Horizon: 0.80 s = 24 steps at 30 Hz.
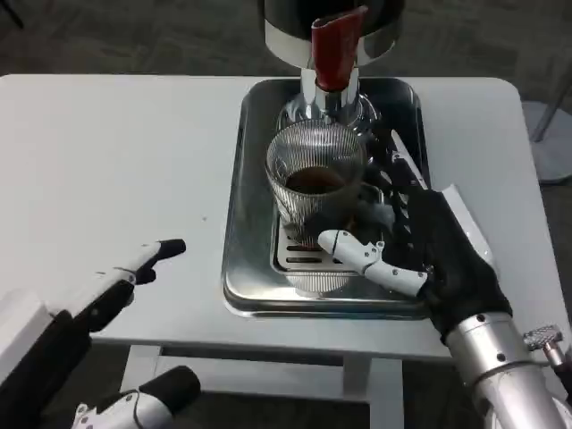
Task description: Grasp the cup under the faucet to collect the drink, then remove the cup.
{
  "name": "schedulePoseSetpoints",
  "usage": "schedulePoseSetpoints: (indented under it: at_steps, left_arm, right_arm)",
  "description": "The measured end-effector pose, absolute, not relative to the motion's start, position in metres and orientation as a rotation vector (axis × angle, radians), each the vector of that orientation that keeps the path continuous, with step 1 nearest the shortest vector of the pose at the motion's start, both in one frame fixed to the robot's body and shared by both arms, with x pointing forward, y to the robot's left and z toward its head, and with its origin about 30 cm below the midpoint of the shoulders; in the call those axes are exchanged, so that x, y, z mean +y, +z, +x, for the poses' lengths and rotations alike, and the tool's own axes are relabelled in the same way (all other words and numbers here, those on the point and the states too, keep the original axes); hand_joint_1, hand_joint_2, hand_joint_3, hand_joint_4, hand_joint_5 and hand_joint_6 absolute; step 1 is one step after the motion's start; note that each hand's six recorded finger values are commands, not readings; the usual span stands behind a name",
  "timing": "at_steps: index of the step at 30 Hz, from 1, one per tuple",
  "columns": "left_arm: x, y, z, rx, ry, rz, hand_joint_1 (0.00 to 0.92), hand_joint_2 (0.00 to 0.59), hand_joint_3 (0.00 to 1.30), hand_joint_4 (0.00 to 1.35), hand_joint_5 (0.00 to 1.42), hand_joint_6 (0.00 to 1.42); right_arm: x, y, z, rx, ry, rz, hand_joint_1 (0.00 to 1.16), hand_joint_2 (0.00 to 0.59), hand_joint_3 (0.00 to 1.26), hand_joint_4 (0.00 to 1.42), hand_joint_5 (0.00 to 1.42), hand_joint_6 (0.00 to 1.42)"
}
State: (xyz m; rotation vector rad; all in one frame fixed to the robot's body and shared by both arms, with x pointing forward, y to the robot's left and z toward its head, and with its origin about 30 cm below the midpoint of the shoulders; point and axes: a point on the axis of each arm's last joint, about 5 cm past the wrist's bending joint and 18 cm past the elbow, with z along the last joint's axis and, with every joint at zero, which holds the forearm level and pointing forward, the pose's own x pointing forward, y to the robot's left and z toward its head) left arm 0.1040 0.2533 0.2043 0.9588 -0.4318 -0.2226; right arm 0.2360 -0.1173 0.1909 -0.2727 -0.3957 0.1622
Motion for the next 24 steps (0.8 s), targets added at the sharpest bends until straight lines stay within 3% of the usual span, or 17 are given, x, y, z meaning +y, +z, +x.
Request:
schedulePoseSetpoints:
  at_steps: [24]
  left_arm:
    - [0.255, 0.2, 0.1, -0.352, -0.235, 0.95, 0.0, 0.105, 0.12, 0.06, 0.15, 0.26]
  right_arm:
    - [-0.103, 0.193, 0.254, -0.419, 0.145, -0.253, 0.77, 0.212, 0.0, 0.0, 0.04, 0.23]
